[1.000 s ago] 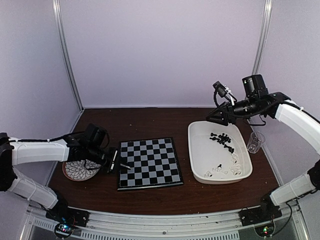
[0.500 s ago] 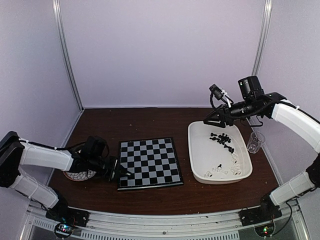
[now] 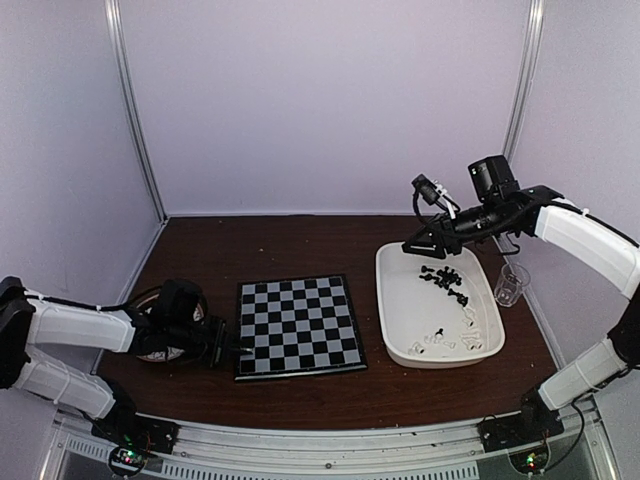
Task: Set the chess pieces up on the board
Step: Place the pawn on the chessboard.
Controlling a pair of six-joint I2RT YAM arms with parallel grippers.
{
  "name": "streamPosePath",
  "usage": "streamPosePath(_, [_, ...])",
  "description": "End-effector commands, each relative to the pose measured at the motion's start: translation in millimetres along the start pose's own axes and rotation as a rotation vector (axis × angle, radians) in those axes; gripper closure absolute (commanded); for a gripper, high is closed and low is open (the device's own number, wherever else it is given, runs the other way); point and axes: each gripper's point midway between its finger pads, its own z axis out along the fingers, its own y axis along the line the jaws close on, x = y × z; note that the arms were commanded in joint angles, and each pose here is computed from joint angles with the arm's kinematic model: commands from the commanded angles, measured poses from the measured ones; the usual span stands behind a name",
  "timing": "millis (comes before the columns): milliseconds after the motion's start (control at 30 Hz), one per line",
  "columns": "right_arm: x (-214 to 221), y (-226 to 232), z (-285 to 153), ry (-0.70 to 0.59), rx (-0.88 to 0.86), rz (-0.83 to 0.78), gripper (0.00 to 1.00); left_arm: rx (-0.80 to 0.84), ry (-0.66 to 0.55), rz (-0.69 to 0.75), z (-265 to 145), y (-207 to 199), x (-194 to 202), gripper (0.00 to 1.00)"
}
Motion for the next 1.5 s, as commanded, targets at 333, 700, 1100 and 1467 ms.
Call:
streamPosePath(333, [-2.7,2.8,2.6,0.005,-0.004,-0.011,0.50,-0.011,-0.036,-0.518,4.8,16.9,-16.3,1.00])
streamPosePath(700, [-2.5,2.2,4.4,0.008,-0.006,-0.013,0.50,-0.049,-0.117,-0.519,-18.7,32.4,-18.4,1.00])
streamPosePath(1100, [-2.4,5.9,2.9,0.006,-0.009,-0.021,0.50,-0.062,-0.019,-0.470,10.0,15.9,-11.0,1.00])
streamPosePath(1467, [-2.0,7.2,0.7,0.007,-0.005,-0.030,0.50,-0.036,-0.064,-0.474,-1.0,13.7,-13.9,0.99])
